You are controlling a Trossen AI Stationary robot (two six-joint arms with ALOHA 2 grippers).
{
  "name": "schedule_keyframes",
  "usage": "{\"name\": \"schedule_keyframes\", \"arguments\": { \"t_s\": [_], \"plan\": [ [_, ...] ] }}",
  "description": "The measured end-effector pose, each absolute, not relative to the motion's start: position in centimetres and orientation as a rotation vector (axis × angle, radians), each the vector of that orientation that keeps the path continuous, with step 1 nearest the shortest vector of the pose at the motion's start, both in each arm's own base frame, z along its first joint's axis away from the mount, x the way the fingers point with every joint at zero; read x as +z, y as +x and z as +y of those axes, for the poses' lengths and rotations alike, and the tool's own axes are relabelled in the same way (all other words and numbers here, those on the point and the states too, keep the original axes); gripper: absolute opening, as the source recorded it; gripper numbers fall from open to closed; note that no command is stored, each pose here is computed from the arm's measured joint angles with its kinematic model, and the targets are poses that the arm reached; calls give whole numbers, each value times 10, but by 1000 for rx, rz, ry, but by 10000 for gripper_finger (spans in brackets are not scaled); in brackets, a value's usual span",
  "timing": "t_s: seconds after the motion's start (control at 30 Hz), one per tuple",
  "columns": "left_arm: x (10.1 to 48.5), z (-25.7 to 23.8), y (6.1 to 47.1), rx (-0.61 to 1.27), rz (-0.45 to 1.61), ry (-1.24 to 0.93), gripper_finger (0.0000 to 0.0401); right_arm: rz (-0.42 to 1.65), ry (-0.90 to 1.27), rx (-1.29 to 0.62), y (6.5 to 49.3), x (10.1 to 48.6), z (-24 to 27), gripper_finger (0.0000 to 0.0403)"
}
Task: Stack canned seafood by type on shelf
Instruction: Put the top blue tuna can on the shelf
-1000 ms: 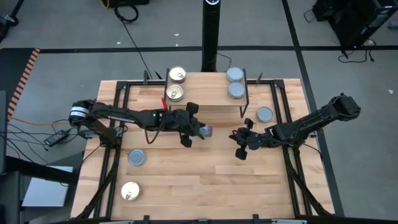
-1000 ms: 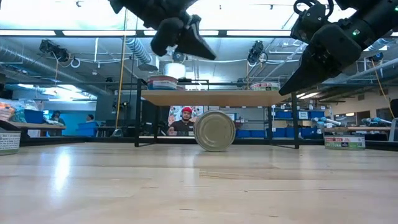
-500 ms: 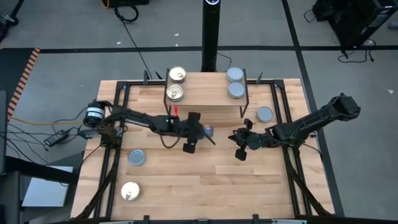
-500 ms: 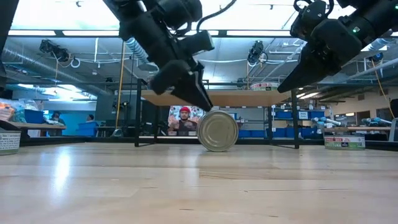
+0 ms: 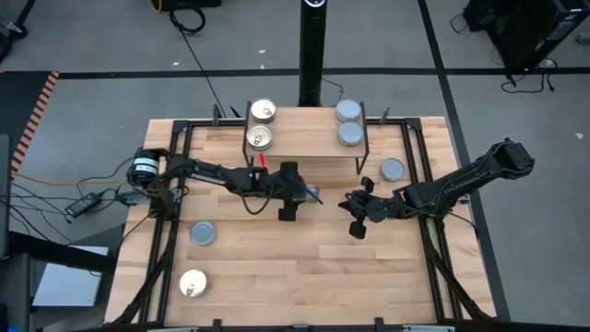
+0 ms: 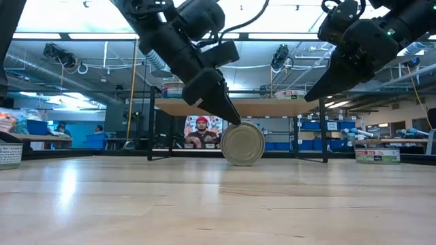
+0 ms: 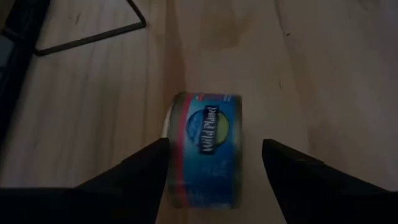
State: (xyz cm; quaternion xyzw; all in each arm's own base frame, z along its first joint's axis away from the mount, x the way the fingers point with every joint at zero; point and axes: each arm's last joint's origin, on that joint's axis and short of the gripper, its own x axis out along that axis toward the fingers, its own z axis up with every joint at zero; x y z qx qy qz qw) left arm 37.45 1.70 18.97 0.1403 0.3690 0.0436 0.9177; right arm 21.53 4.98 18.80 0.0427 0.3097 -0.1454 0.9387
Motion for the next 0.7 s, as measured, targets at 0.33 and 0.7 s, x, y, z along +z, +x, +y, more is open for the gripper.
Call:
{"name": "schedule_keyframes", "arguments": {
  "t_s": [0.33, 0.7],
  "plan": [
    [189, 20, 376, 138, 760, 370, 266, 628, 85, -294, 216, 188, 50, 9],
    [176, 21, 379, 74, 794, 436, 267, 622, 99, -267, 217, 189, 51, 9]
  ]
}}
